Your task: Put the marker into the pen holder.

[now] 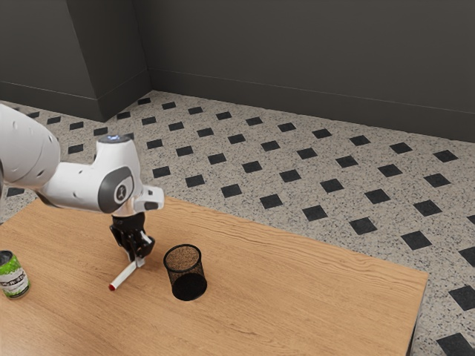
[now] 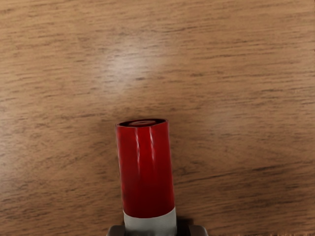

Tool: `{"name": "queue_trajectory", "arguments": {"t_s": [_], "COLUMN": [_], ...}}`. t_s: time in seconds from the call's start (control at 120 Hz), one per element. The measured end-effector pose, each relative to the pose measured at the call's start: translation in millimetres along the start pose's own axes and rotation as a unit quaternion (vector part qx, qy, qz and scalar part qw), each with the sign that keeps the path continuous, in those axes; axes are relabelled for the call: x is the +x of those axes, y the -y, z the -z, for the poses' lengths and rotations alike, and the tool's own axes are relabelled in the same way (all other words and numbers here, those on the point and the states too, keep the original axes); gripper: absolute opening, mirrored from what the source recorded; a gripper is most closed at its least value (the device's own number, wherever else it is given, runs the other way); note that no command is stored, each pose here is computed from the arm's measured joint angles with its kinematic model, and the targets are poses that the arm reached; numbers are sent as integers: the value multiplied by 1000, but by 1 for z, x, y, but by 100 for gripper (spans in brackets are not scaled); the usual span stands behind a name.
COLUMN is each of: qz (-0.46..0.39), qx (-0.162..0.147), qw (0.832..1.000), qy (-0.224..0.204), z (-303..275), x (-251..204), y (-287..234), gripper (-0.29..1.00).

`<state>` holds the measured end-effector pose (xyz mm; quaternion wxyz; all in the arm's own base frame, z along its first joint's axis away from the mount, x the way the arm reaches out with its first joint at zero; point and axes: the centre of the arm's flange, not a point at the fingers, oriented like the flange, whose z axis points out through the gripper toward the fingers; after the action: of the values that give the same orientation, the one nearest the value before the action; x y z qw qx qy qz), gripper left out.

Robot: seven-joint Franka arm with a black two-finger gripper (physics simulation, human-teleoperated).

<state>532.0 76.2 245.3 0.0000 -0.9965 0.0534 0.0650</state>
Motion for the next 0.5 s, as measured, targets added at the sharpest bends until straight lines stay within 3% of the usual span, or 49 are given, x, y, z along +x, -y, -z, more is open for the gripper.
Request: {"name": "queue_trajectory", "arguments": {"t_s": [0.233, 0.5], "qz": [-10, -50], "qx": [0, -14], "qw": [1000, 987], "qy": [-14, -149], "z": [13, 154], "x": [1, -10], "y": [-5, -41], "gripper": [-2, -7]}}
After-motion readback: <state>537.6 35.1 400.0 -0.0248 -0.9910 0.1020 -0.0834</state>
